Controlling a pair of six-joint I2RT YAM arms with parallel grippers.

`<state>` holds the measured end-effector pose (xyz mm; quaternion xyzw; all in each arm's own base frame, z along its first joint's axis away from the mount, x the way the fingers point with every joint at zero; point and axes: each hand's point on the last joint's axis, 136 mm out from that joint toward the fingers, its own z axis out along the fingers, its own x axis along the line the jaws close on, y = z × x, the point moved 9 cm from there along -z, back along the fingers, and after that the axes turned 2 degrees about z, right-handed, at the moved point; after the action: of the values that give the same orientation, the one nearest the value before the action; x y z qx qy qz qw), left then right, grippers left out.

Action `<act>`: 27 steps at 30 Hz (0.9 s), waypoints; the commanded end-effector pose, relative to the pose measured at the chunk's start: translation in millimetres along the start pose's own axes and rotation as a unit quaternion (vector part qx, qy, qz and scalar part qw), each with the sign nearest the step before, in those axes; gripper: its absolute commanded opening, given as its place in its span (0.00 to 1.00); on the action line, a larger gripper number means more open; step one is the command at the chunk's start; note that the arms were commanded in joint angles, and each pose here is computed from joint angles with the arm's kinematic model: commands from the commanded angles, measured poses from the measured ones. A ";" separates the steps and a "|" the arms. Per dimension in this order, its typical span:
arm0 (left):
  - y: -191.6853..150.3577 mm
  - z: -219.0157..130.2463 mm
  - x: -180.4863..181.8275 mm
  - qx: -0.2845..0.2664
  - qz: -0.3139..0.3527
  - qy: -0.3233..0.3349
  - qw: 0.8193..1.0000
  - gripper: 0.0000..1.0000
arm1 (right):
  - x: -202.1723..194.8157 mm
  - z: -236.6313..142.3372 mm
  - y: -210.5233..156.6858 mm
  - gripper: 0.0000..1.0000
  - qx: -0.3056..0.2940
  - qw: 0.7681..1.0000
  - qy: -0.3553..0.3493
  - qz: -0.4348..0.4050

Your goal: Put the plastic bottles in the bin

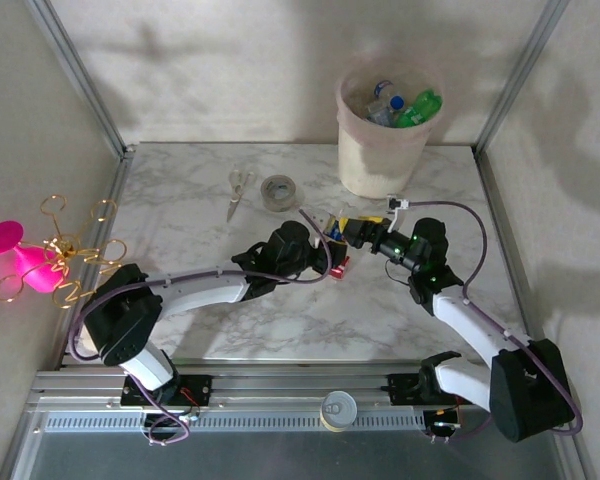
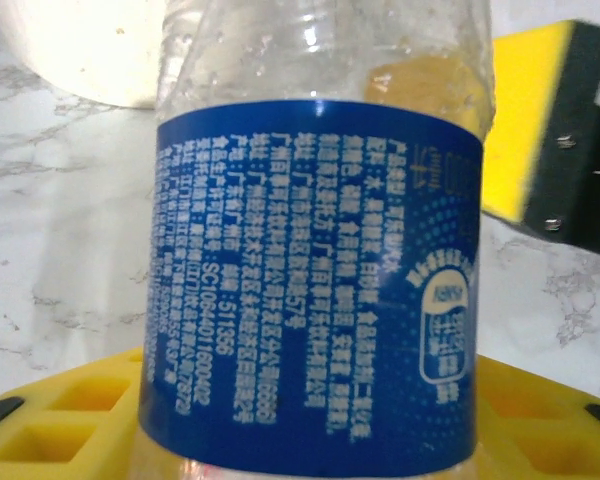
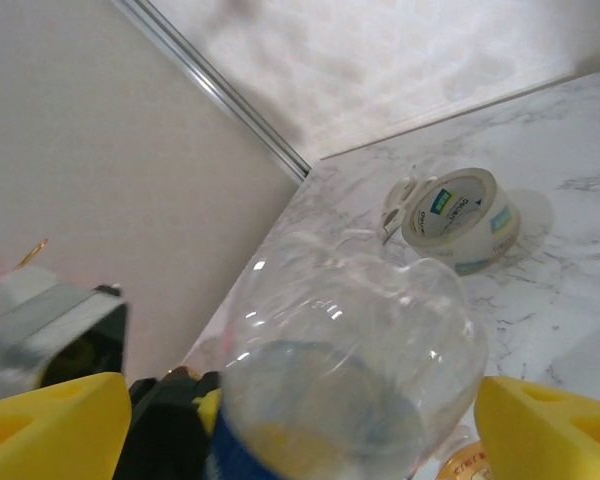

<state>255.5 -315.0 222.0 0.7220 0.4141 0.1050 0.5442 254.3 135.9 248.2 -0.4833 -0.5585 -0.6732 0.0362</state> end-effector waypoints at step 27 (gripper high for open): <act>22.6 -92.0 30.0 -0.187 -0.076 0.154 0.967 1.00 | 34.8 34.6 106.8 0.47 -0.059 0.992 -0.041 -0.102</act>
<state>224.0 -252.7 273.4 0.5976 0.4654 0.2099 0.6182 304.8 146.9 324.1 -0.4583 -0.5640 -0.6862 -0.0320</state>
